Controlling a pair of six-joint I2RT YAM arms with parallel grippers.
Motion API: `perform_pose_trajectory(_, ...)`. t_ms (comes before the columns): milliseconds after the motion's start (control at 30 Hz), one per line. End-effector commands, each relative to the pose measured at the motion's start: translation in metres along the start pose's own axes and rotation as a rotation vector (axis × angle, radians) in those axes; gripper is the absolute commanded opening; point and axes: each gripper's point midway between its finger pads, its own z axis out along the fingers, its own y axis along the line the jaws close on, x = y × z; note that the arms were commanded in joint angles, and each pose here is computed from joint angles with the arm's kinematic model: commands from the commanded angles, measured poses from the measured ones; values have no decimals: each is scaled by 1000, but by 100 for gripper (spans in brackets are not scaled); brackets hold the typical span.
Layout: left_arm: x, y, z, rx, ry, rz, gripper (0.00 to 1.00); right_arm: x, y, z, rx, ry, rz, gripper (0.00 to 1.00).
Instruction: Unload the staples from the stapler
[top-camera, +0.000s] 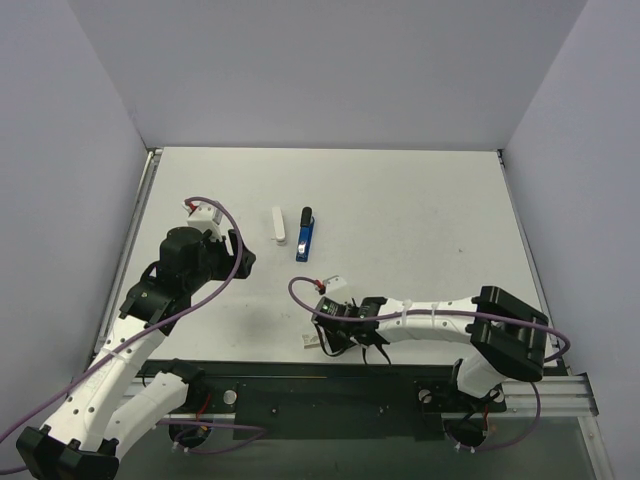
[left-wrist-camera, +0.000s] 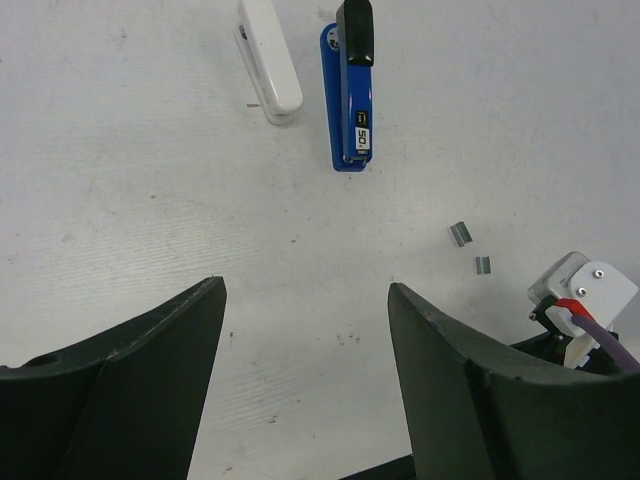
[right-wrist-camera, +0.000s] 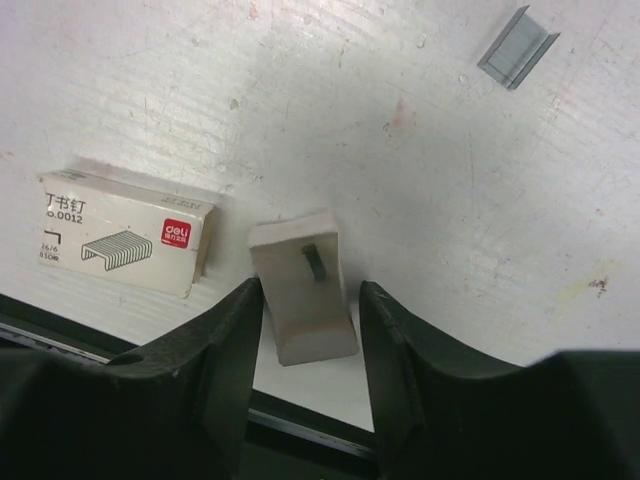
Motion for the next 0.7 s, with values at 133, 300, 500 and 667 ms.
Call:
perform_pose_trajectory(133,-11,0,-1,7,-40,4,76,-12,-17,4,74,6,-47,33)
perform_pose_trajectory(300,-11,4,0,-3,-39,-1,76,-19,-30,10,74,18,-44,27)
perform_pose_trajectory(500,-11,6,1,-10,-36,-7,76,-42,-27,17,-13,10,-53,27)
perform_pose_trajectory(667,-12,8,2,-17,-39,-13,76,-64,-20,26,-57,13,-155,28)
